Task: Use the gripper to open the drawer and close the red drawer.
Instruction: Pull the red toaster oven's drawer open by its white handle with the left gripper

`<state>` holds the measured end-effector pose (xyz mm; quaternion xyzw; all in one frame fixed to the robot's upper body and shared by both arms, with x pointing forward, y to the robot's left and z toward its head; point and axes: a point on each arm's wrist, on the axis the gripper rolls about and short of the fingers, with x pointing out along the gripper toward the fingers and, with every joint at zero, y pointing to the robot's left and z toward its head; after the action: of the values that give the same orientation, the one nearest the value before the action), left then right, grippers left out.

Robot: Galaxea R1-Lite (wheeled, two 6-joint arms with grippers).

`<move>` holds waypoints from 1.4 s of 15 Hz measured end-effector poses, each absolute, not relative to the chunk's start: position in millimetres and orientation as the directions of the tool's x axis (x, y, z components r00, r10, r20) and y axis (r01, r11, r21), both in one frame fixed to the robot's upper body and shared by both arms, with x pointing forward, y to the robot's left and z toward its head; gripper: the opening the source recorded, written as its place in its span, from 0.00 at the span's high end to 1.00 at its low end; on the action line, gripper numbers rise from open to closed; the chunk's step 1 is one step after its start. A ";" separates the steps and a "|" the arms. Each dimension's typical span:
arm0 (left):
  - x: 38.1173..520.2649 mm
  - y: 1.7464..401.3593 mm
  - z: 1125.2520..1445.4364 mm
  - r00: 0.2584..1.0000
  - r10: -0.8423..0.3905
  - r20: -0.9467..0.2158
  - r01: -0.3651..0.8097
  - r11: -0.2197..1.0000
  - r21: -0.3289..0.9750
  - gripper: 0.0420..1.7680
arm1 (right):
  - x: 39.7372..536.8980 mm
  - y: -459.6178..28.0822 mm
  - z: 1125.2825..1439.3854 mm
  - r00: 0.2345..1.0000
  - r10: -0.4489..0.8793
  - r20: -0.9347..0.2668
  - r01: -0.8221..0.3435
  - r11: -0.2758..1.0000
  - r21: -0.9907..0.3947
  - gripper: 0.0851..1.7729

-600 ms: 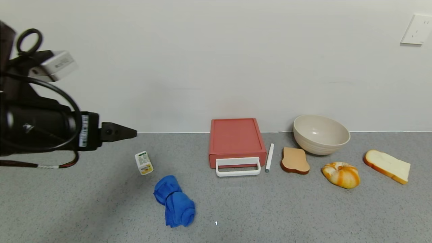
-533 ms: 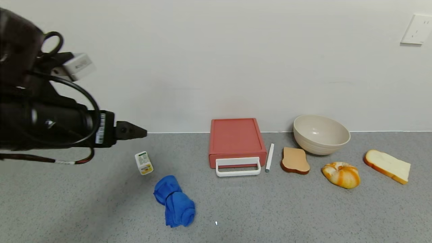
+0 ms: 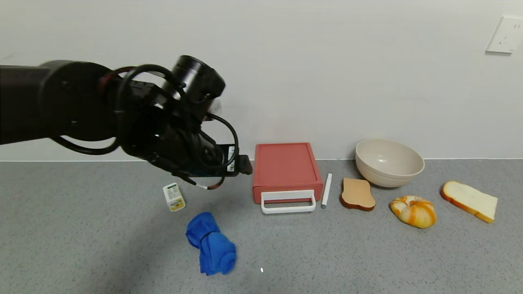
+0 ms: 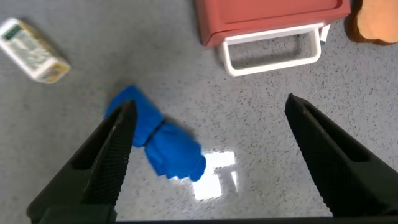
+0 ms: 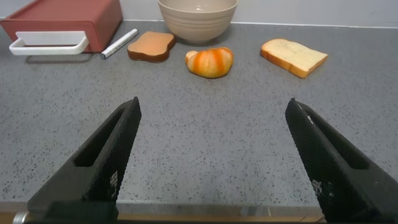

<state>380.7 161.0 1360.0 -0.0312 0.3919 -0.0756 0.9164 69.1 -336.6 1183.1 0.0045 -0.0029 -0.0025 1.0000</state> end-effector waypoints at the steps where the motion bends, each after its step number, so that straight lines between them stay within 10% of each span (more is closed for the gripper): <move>1: 386.8 150.4 1352.8 0.668 -0.177 -0.723 0.131 0.984 -0.119 0.03 | 69.1 -336.6 1183.1 1.000 -0.005 0.006 0.005 1.000 0.009 0.04; 12: 404.4 96.9 1304.6 0.489 -0.403 -0.774 0.677 0.735 0.045 0.03 | 69.1 -336.6 1183.0 1.000 -0.005 0.005 0.005 1.000 0.009 0.04; 21: 422.7 53.1 1275.1 0.506 -0.285 -0.814 0.475 0.880 -0.012 0.03 | 69.1 -336.6 1183.0 1.000 -0.006 0.005 0.006 1.000 0.009 0.04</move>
<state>422.7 53.1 1275.1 0.1068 0.4451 -0.2206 0.8613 69.1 -336.6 1183.0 0.0046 -0.0027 -0.0029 1.0000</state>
